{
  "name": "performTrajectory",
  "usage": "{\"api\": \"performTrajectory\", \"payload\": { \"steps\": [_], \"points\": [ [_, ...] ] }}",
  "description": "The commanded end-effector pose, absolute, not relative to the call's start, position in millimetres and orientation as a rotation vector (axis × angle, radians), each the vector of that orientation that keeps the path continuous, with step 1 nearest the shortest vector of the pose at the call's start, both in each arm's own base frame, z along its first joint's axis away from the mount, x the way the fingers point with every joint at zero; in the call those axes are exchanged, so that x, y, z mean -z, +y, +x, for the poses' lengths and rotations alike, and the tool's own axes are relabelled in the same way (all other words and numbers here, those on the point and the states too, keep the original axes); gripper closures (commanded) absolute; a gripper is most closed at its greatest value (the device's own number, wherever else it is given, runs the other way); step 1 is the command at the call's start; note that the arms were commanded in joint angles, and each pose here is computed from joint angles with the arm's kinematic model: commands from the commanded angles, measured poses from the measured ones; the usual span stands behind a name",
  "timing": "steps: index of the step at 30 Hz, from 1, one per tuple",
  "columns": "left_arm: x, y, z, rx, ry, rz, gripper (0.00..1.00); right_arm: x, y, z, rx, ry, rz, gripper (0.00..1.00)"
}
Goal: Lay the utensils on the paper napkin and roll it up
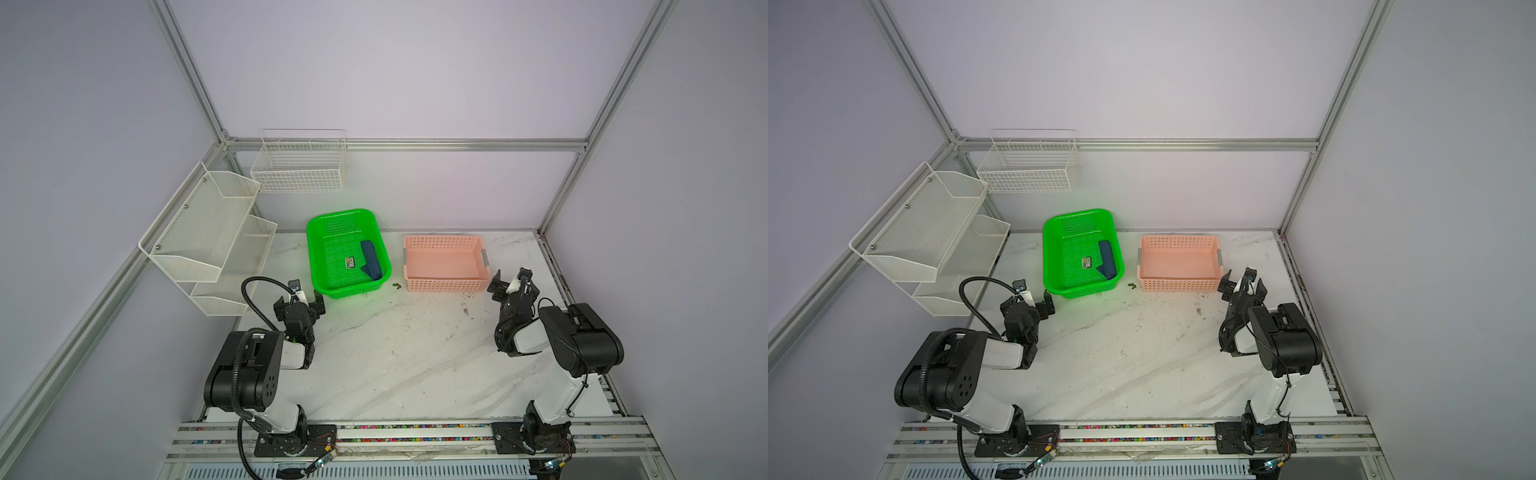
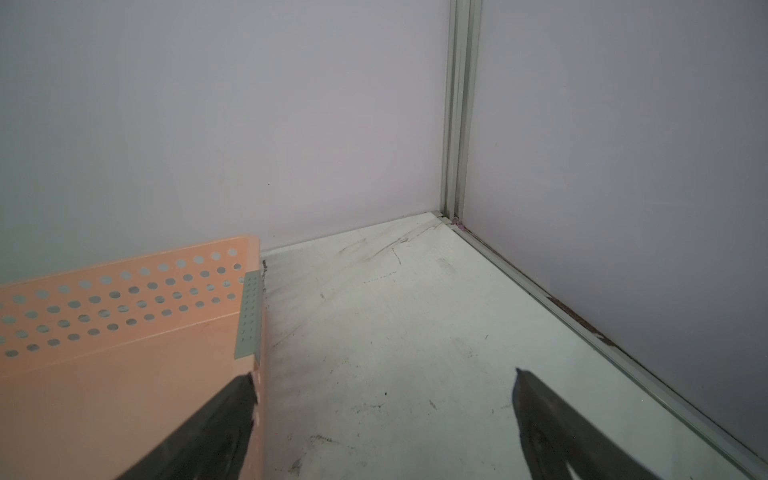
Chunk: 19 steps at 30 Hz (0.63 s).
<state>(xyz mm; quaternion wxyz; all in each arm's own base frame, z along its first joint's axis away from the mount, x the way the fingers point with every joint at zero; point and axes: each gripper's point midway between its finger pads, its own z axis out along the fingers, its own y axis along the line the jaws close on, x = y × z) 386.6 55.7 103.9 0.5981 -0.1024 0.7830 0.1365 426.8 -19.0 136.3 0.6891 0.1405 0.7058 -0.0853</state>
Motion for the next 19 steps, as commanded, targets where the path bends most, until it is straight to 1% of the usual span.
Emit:
{"api": "performTrajectory", "payload": {
  "steps": [1,19],
  "points": [
    [-116.1,51.5,394.2,-0.284,1.779,-0.233,0.00,-138.0,-16.3,426.3,0.175,1.575,0.314,0.03],
    [-115.3,49.2,395.4,-0.276,1.783,-0.216,0.00,-138.6,-16.1,426.8,0.176,1.573,0.311,0.03]
  ]
}}
